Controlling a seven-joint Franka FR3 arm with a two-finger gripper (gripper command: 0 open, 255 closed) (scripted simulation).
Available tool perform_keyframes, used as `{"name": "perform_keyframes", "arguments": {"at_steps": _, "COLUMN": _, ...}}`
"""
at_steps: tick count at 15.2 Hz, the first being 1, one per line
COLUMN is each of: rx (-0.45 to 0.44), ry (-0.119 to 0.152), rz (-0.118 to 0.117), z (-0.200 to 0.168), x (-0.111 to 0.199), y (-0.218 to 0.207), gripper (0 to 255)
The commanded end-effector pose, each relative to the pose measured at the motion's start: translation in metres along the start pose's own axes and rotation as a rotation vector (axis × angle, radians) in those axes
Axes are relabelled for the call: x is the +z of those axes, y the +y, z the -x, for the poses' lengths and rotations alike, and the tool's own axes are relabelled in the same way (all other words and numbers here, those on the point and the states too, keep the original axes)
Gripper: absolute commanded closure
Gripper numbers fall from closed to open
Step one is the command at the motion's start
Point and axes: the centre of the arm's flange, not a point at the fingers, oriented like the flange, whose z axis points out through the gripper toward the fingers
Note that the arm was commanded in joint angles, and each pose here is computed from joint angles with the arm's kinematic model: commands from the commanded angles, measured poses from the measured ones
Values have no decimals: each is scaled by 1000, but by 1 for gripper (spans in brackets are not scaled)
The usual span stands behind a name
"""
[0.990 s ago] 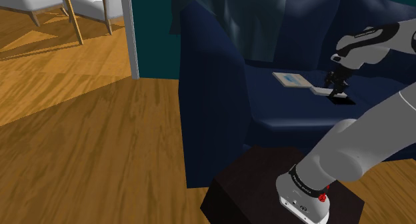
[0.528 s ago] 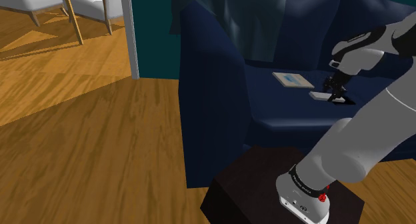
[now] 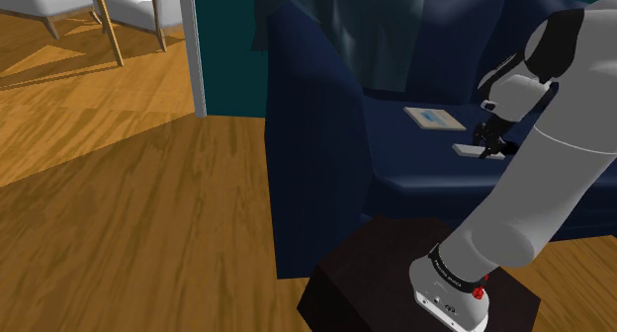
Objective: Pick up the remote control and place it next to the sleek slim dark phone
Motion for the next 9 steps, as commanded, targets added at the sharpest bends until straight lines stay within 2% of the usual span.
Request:
{"name": "perform_keyframes", "arguments": {"at_steps": 1, "rx": 2, "ry": 2, "rz": 2, "z": -2, "x": 6, "y": -1, "gripper": 255}}
{"name": "perform_keyframes", "arguments": {"at_steps": 8, "rx": 2, "ry": 2, "rz": 2, "z": -2, "x": 6, "y": -1, "gripper": 255}}
{"name": "perform_keyframes", "arguments": {"at_steps": 9, "rx": 2, "ry": 2, "rz": 2, "z": -2, "x": 6, "y": -1, "gripper": 0}}
